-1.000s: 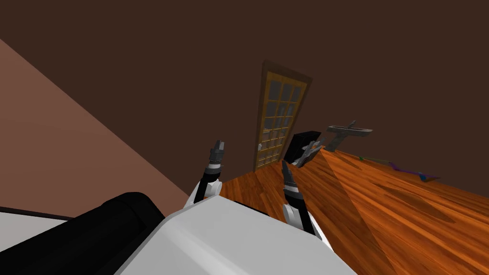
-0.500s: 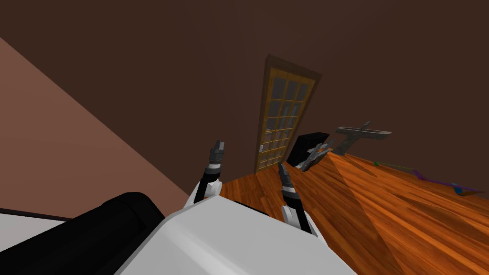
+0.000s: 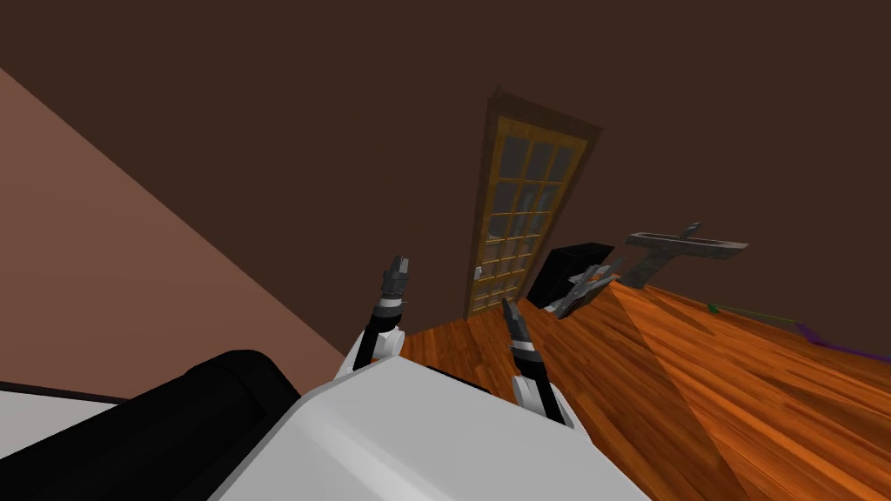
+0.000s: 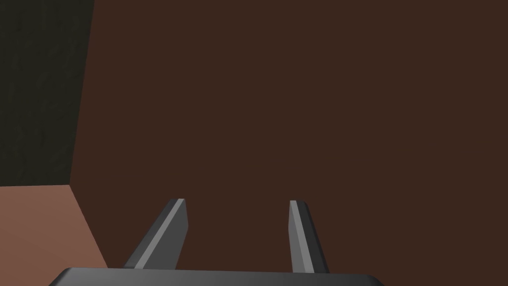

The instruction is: Pull the door open

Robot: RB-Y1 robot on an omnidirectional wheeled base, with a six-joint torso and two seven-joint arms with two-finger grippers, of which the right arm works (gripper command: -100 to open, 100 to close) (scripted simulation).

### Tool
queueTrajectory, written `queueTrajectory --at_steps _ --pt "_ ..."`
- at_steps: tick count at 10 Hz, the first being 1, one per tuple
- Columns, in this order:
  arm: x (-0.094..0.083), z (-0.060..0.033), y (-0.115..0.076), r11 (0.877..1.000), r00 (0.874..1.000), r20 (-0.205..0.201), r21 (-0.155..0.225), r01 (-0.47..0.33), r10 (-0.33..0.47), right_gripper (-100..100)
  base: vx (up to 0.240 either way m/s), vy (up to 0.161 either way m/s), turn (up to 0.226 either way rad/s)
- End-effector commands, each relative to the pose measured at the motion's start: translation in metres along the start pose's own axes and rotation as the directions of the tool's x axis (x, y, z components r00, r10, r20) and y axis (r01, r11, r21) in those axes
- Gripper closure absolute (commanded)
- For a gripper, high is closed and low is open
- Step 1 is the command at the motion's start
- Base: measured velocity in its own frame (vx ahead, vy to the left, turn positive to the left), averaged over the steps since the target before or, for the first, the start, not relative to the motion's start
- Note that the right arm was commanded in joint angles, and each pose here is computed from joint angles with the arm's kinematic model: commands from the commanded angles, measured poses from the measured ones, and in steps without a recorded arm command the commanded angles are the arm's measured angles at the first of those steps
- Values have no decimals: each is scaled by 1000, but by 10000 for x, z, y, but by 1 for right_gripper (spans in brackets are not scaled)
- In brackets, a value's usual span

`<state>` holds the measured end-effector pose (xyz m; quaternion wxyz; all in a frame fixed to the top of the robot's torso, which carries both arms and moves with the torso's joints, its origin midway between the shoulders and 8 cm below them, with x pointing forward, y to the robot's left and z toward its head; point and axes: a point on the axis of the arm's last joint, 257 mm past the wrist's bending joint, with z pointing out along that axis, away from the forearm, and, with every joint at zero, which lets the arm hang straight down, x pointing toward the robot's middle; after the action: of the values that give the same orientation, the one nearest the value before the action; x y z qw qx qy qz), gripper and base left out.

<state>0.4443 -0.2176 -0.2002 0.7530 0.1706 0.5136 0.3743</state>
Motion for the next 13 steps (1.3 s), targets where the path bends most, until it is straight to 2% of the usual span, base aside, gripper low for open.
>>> queueTrajectory --at_steps 1,4,7,10,13 --pt "107 -31 -60 999 999 -23 8 39 -39 -100 85 -17 97" --pt "276 -89 -194 994 992 -67 19 108 -107 -100 99 -43 82" --pt "433 -154 -325 984 979 -111 24 177 -174 -100 92 -39 89" --pt "576 -224 -451 969 959 -154 24 245 -238 -100 88 -36 72" --pt "703 -299 -572 951 934 -195 18 309 -300 -100 88 -41 78"
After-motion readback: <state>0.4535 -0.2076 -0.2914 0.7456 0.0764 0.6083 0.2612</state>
